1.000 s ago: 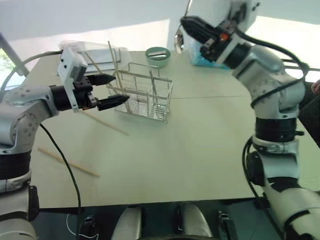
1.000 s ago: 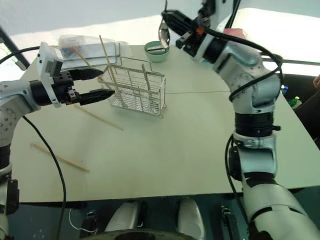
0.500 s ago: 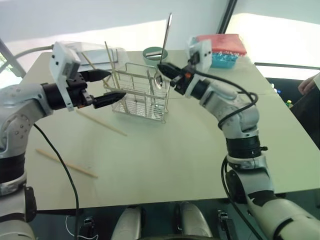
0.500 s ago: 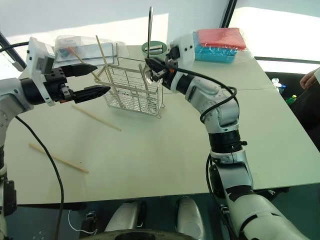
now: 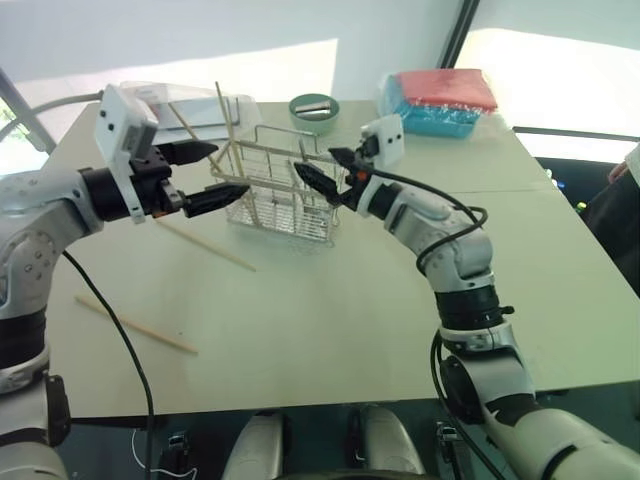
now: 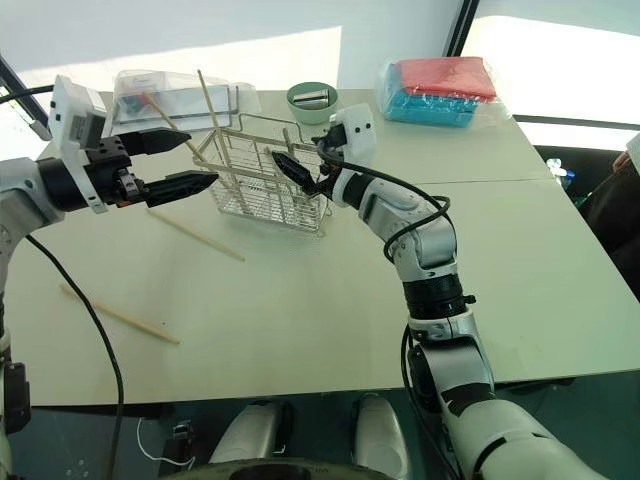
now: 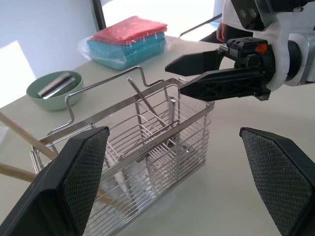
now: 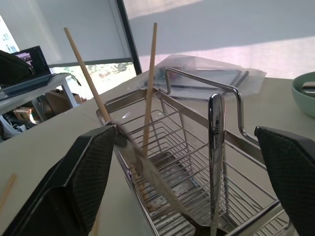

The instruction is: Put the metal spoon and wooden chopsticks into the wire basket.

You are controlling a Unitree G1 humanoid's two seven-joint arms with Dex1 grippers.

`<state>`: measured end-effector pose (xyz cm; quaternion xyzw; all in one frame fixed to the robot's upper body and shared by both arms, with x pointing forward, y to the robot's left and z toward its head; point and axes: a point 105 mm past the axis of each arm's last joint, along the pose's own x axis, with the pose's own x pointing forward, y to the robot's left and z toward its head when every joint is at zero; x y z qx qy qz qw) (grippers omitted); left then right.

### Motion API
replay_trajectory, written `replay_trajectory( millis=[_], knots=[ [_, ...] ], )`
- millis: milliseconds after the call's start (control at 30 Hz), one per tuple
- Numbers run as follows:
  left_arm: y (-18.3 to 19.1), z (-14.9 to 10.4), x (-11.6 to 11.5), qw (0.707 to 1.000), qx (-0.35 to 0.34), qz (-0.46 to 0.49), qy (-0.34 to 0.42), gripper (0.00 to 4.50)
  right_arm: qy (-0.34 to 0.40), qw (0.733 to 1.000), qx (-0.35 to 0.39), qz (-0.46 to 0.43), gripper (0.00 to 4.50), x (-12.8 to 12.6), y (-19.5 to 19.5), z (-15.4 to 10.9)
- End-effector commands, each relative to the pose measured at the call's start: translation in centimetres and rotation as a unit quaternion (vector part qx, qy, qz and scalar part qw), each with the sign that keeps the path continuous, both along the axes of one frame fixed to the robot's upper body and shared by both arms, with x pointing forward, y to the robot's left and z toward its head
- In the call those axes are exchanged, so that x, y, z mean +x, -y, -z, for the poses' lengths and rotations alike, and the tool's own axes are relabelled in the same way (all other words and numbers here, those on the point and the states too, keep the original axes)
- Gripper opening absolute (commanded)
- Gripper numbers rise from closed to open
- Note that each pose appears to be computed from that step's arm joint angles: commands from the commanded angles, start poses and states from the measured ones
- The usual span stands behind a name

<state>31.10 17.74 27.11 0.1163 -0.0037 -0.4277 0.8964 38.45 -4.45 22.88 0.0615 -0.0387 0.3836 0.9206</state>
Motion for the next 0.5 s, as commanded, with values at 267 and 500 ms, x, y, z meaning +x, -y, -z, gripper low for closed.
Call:
replay_trajectory(
  millis=[267, 500],
  knots=[
    [-2.0, -2.7, -0.1, 0.997, -0.044, -0.053, 0.043, 4.5, 0.149, 0.983, -0.007, -0.107, 4.4, -5.3, 4.1, -9.3],
    [-6.4, -5.4, -0.6, 0.974, -0.133, -0.173, 0.056, 4.5, 0.148, 0.95, -0.119, -0.249, 4.4, -11.4, 6.7, -7.6]
  ],
)
